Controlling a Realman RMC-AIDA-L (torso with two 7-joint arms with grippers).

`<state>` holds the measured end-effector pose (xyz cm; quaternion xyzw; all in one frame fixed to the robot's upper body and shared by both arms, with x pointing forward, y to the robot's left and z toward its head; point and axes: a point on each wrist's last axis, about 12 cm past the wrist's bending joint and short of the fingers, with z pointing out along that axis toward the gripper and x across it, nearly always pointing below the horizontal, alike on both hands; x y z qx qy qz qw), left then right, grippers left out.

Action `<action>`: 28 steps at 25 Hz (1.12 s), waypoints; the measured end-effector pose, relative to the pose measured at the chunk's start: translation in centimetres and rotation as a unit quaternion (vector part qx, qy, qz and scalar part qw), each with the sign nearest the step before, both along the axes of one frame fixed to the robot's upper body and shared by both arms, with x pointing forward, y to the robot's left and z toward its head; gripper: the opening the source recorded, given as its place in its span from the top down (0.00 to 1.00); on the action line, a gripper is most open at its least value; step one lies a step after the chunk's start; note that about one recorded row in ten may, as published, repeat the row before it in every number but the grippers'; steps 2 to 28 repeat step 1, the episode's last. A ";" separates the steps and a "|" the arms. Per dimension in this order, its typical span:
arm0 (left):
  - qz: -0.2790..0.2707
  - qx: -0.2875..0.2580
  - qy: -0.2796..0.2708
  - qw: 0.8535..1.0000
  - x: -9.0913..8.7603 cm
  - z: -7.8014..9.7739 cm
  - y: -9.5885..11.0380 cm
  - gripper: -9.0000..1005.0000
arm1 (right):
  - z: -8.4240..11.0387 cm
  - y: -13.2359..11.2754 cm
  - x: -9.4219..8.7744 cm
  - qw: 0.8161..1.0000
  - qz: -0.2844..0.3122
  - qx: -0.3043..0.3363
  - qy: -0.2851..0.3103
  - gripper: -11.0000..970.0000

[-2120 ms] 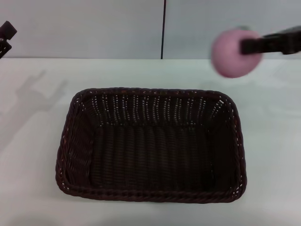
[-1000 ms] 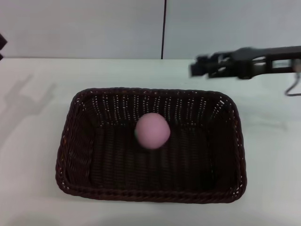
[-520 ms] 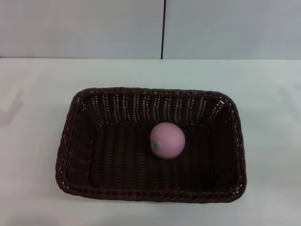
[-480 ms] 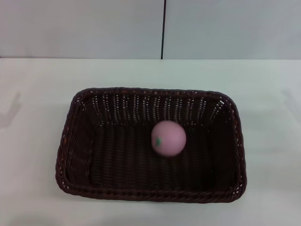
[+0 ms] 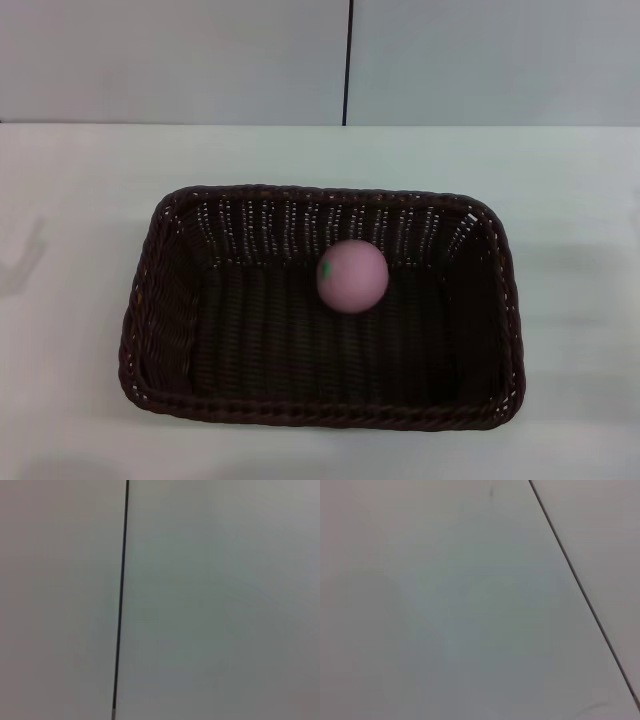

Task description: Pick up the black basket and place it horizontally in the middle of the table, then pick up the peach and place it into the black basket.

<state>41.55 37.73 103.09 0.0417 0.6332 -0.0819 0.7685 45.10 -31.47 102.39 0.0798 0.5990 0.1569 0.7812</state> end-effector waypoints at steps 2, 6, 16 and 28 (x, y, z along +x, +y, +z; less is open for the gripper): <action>0.000 0.000 0.000 1.000 0.0 0.0 0.0 0.22 | 0.2 0.0 0.1 1.000 0.001 0.000 -0.006 0.34; 0.000 0.000 0.000 1.000 0.0 0.0 0.0 0.22 | 0.2 0.0 0.1 1.000 0.001 0.000 -0.006 0.34; 0.000 0.000 0.000 1.000 0.0 0.0 0.0 0.22 | 0.2 0.0 0.1 1.000 0.001 0.000 -0.006 0.34; 0.000 0.000 0.000 1.000 0.0 0.0 0.0 0.22 | 0.2 0.0 0.1 1.000 0.001 0.000 -0.006 0.34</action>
